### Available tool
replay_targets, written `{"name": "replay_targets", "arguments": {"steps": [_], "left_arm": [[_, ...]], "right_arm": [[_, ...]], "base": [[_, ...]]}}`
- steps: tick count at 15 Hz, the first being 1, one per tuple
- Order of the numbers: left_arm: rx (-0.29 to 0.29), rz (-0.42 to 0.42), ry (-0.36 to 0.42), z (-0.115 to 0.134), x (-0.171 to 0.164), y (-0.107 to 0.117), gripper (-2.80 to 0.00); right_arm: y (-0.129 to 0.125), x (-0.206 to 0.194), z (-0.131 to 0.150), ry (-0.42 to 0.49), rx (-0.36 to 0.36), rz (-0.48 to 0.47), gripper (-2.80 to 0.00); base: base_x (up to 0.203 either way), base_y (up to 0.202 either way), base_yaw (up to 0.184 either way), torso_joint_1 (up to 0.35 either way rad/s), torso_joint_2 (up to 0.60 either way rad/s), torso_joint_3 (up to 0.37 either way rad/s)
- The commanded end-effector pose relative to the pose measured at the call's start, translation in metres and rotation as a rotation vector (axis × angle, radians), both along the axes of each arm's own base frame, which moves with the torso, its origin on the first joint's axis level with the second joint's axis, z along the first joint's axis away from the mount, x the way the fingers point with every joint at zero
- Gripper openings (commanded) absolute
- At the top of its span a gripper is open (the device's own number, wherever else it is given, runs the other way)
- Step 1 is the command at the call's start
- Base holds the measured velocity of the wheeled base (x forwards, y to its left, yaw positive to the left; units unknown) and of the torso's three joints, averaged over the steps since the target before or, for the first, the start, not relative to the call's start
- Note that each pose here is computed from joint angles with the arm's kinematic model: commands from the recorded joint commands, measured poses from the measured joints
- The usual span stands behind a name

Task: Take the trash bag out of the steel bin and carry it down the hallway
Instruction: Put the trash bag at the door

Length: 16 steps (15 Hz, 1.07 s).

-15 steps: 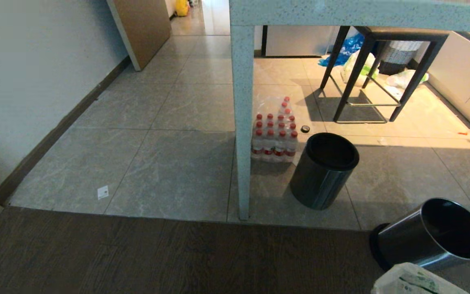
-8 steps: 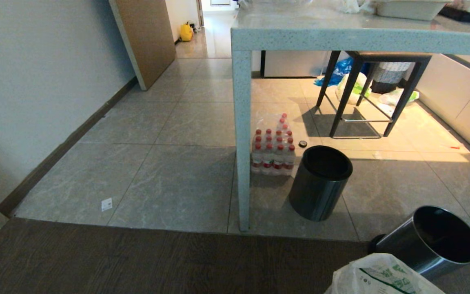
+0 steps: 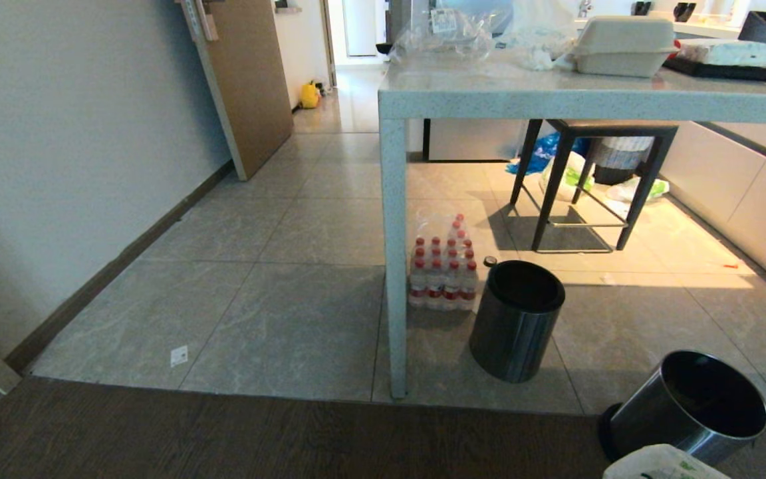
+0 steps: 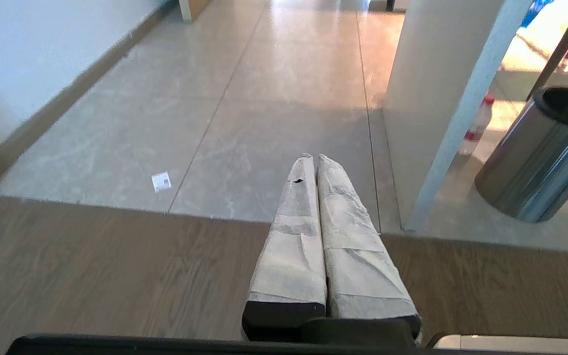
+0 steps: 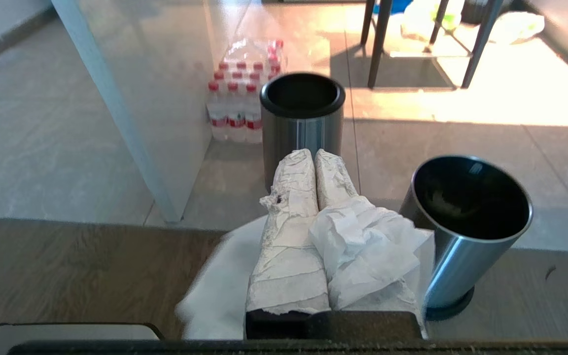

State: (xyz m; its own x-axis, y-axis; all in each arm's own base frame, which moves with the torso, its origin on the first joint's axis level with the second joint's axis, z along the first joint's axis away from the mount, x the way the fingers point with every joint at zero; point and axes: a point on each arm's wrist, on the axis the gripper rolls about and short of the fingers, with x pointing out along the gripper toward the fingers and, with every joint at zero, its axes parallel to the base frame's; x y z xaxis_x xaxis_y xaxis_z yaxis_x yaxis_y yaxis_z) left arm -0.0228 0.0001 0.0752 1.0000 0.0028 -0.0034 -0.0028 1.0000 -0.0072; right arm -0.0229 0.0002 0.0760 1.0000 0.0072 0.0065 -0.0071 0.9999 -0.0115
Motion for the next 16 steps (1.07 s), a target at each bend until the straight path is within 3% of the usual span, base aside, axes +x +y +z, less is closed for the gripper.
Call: {"name": "replay_targets", "arguments": {"steps": [1,16], "left_arm": [[0.000,0.000,0.000,0.0000,0.0000,0.0000,-2.80],[0.003,0.000,0.000,0.0000,0.0000,0.0000,-2.80]], "right_arm": [[0.0000,0.0001,0.0001,0.000,-0.001,0.000,-2.80],[0.0000,0.0002,0.0001,0.002,-0.001,0.000,-2.80]], "base": [[0.000,0.000,0.000,-0.002,0.01,0.198],[0.000,0.000,0.000,0.000,0.00,0.032]]}}
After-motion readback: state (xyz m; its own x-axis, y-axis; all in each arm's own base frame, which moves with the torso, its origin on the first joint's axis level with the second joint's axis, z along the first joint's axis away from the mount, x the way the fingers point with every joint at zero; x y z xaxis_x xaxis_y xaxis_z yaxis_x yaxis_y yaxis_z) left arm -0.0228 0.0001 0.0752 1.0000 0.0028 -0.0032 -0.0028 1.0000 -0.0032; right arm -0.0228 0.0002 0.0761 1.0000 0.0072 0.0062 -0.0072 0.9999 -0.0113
